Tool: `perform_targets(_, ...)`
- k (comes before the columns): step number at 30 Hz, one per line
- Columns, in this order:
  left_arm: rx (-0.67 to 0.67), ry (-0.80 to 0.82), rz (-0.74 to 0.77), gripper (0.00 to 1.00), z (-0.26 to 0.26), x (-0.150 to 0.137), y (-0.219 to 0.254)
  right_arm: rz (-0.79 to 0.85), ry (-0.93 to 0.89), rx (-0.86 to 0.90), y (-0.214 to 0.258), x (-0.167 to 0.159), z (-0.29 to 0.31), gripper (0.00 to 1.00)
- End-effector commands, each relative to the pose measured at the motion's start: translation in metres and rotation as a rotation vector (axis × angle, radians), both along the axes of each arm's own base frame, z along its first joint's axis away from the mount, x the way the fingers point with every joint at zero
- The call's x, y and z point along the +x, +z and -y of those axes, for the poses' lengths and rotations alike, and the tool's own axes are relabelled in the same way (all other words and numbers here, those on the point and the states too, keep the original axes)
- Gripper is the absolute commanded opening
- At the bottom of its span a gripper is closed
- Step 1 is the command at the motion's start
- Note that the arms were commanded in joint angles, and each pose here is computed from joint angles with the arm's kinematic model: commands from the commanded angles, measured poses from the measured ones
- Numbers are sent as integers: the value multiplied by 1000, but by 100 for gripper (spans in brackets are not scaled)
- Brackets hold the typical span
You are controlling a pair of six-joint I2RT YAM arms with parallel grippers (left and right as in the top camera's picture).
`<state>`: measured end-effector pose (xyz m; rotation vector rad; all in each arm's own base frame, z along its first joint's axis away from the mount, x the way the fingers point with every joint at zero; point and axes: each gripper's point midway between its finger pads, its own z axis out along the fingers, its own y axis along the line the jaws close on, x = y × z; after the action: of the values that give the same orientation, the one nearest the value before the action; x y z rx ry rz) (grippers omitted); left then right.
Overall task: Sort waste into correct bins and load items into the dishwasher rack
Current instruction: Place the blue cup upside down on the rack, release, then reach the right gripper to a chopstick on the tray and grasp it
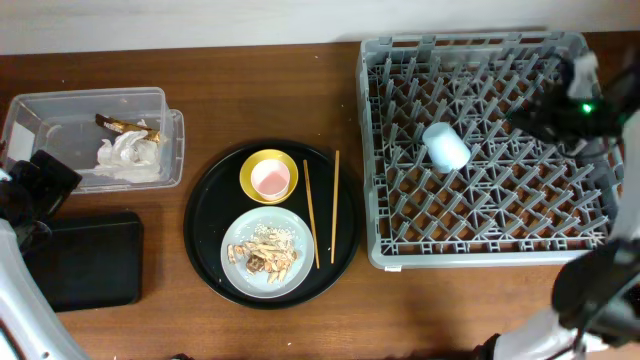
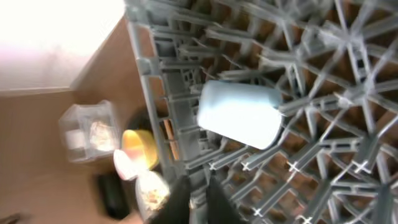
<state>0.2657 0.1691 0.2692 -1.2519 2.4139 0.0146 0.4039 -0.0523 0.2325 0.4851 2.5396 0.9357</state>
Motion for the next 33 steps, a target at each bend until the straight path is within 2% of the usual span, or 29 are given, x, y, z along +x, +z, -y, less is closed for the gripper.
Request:
perform_targets(1, 4, 7, 1, 99, -2, 0, 1, 7, 57, -261, -1, 13, -37, 15)
perform_targets(5, 3, 6, 1, 99, -2, 0, 1, -84, -8, -552, -50, 45, -57, 4)
perform_targets(6, 3, 6, 1, 99, -2, 0, 1, -106, -21, -595, -63, 51, -60, 4)
perform_targets(10, 3, 6, 1, 99, -2, 0, 1, -175, 14, -603, -112, 65, -71, 4)
perform_targets(16, 3, 6, 1, 99, -2, 0, 1, -221, -24, -620, -118, 60, -56, 4)
perform_targets(18, 3, 6, 1, 99, -2, 0, 1, -306, -134, -631, -104, 44, -29, 4)
perform_targets(21, 3, 6, 1, 99, -2, 0, 1, -344, -184, -624, -73, 28, -5, 4)
perform_targets(23, 3, 6, 1, 99, -2, 0, 1, -353, -207, -616, -26, 7, 2, 4)
perform_targets(26, 3, 7, 1, 99, -2, -1, 1, -289, -141, -508, 24, -13, -35, 4)
perform_targets(27, 4, 7, 1, 99, -2, 0, 1, -235, -35, -399, 41, -20, -70, 4)
perform_targets(28, 3, 6, 1, 99, -2, 0, 1, -183, 70, -332, 50, -24, -95, 12)
perform_targets(29, 3, 6, 1, 99, -2, 0, 1, -138, 174, -261, 58, -27, -121, 31)
perform_targets(31, 3, 6, 1, 99, -2, 0, 1, -102, 275, -176, 65, -31, -159, 83)
perform_targets(32, 3, 6, 1, 99, -2, 0, 1, -74, 302, -179, 67, -29, -170, 86)
perform_targets(33, 3, 6, 1, 99, -2, 0, 1, -55, 312, -181, 68, -27, -176, 86)
